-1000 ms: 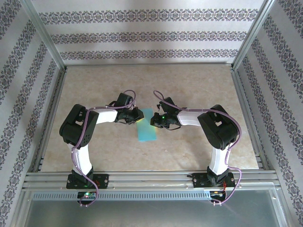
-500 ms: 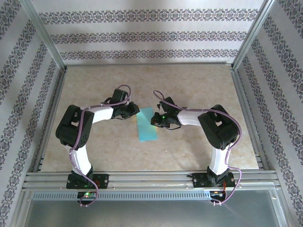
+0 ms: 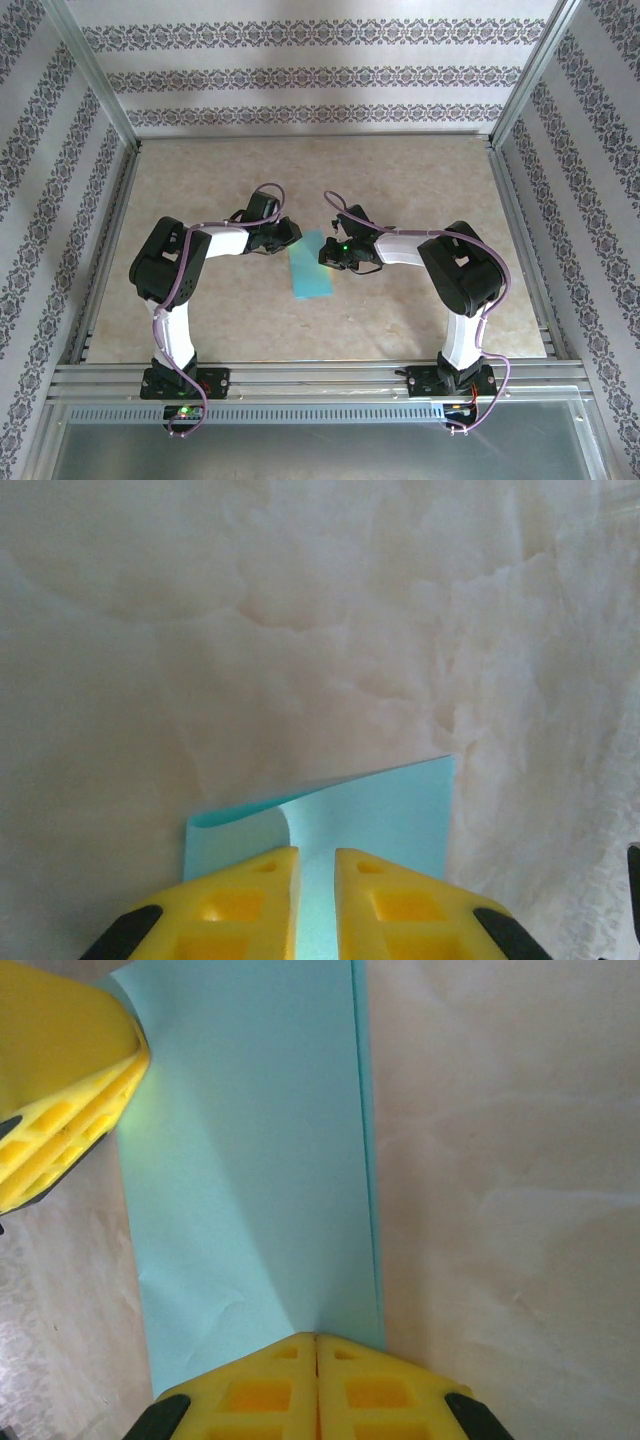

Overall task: Fold a paper plane with a square sheet of paper (pick it up from the middle)
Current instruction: Rotate the square sheet of paper at the center of the table.

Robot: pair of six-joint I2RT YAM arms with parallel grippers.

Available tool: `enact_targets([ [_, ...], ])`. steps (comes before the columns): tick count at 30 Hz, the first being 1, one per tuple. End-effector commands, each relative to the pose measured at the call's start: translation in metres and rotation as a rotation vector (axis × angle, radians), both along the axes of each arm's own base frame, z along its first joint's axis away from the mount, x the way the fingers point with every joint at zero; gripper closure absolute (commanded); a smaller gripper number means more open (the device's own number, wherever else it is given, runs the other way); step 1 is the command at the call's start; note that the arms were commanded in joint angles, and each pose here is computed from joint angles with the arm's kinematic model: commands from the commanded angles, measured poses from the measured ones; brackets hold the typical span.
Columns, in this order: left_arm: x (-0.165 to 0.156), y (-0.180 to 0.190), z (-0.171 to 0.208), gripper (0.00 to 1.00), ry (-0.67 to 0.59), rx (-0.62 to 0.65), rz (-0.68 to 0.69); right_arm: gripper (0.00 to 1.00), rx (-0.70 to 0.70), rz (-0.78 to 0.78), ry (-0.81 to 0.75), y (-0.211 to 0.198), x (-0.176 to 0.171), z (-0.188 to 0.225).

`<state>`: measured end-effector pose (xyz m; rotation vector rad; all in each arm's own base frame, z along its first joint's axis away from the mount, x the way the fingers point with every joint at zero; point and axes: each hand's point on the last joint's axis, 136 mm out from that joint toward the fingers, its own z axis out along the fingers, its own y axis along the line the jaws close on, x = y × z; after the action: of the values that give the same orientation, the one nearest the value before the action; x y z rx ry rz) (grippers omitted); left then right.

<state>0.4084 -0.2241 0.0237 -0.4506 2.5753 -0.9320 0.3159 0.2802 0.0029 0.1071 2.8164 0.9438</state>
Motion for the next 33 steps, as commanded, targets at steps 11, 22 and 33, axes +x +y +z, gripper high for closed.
enact_targets([
  [11, 0.029, 0.073, -0.009, 0.82, 0.041, 0.126, 0.143, 0.92, -0.498, -0.069, 0.320, -0.114, -0.083, -0.097],
  [22, -0.002, 0.018, 0.046, 0.82, -0.013, -0.083, -0.039, 0.90, -0.351, 0.224, 0.096, -0.069, -0.032, -0.040],
  [33, -0.026, -0.023, 0.019, 0.84, 0.053, -0.133, -0.145, 0.88, -0.174, 0.255, 0.057, -0.037, -0.013, -0.007],
])
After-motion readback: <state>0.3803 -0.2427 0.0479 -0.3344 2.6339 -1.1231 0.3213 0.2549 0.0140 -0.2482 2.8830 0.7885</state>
